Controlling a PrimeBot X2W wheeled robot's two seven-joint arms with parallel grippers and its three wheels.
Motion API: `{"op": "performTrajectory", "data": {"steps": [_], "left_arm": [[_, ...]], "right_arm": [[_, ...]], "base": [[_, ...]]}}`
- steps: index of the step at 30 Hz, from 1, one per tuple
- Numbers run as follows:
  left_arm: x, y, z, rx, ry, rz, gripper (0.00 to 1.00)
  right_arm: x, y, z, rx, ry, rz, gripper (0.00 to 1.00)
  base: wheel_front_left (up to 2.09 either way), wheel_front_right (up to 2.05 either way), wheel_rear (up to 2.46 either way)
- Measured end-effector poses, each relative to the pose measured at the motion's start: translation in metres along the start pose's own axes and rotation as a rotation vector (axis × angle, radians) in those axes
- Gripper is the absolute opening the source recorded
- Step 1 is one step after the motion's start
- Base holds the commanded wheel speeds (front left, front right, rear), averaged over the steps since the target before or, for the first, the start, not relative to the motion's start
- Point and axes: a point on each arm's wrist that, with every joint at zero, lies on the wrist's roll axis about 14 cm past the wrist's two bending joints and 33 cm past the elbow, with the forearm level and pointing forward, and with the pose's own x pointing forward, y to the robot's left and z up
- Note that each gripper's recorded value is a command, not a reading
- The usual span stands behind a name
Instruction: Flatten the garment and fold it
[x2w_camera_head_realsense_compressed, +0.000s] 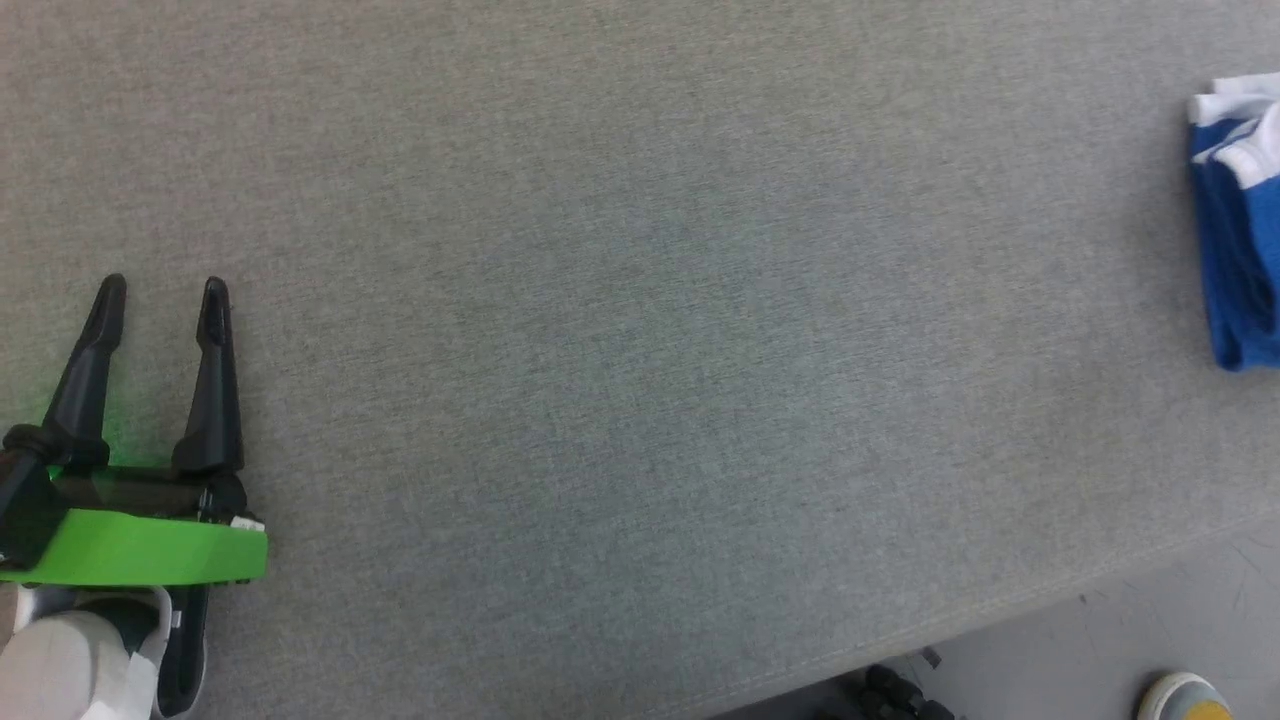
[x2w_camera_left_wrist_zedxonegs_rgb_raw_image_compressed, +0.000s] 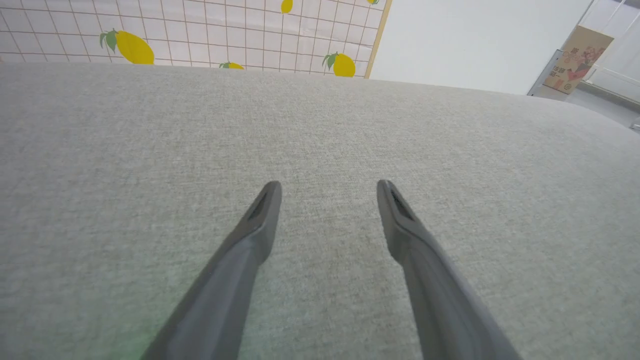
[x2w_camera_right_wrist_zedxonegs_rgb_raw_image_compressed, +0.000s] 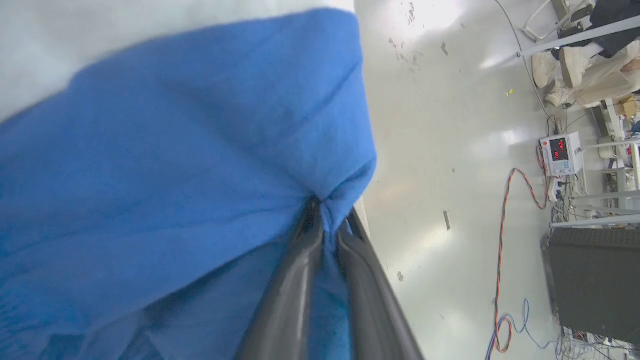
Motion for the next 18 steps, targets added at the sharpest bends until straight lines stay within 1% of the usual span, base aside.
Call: {"op": "performTrajectory", "data": {"steps": [1,7,11,13,15,18], "left_arm": [[-0.001,0.001,0.0,0.001,0.0,0.004,1.0],[-0.004,0.004,0.002,0.008,0.001,0.017,1.0],[-0.007,0.003,0.009,0.016,-0.009,0.023,1.0],[-0.009,0.002,0.014,0.019,-0.02,0.027,1.0],[-0.012,0.001,0.02,0.02,-0.034,0.034,1.0],[-0.018,0.0,0.03,0.019,-0.057,0.06,1.0]], "right_arm": [[0.001,-0.001,0.0,0.0,-0.005,-0.009,1.0],[0.002,-0.011,0.0,0.017,-0.031,-0.042,1.0],[-0.004,-0.018,0.013,0.036,-0.094,-0.041,1.0],[-0.01,-0.019,0.03,0.05,-0.161,-0.027,1.0],[-0.021,-0.015,0.056,0.038,-0.263,-0.003,1.0],[-0.047,-0.008,0.102,0.053,-0.446,0.05,1.0]], "base": [[0.0,0.0,0.0],[0.0,0.0,0.0],[0.0,0.0,0.0],[0.0,0.0,0.0],[0.0,0.0,0.0],[0.0,0.0,0.0]]}}
